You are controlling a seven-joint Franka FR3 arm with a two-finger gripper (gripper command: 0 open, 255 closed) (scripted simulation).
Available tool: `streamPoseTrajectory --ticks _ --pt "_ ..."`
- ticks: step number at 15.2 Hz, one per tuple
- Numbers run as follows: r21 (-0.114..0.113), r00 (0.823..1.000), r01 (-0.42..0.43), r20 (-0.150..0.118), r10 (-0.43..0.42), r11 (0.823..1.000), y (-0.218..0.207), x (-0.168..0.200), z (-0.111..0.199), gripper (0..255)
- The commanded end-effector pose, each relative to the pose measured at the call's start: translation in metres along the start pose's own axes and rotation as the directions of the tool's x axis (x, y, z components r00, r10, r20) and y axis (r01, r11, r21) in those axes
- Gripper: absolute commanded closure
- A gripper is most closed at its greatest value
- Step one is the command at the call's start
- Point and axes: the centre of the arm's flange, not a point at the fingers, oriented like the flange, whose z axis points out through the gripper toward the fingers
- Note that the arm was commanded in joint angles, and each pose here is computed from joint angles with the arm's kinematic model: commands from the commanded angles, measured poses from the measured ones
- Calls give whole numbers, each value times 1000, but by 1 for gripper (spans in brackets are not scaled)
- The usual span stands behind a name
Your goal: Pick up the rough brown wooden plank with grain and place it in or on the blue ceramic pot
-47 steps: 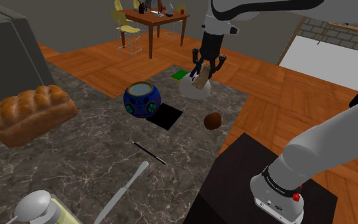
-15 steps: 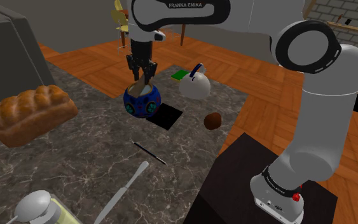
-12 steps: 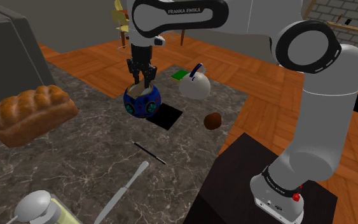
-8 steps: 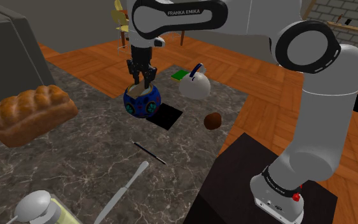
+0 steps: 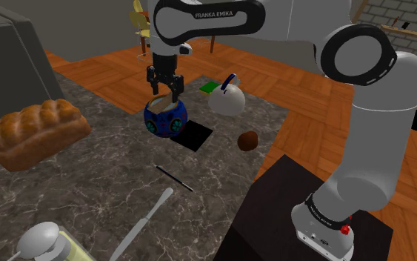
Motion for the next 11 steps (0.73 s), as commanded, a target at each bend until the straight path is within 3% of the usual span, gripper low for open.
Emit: streamPoseTrajectory --ticks 1,5,11 --pt "0 1000 0 0 0 1000 0 0 0 0" --pt "0 1000 0 0 0 1000 0 0 -50 0" --pt "0 1000 0 0 0 1000 0 0 -50 0"
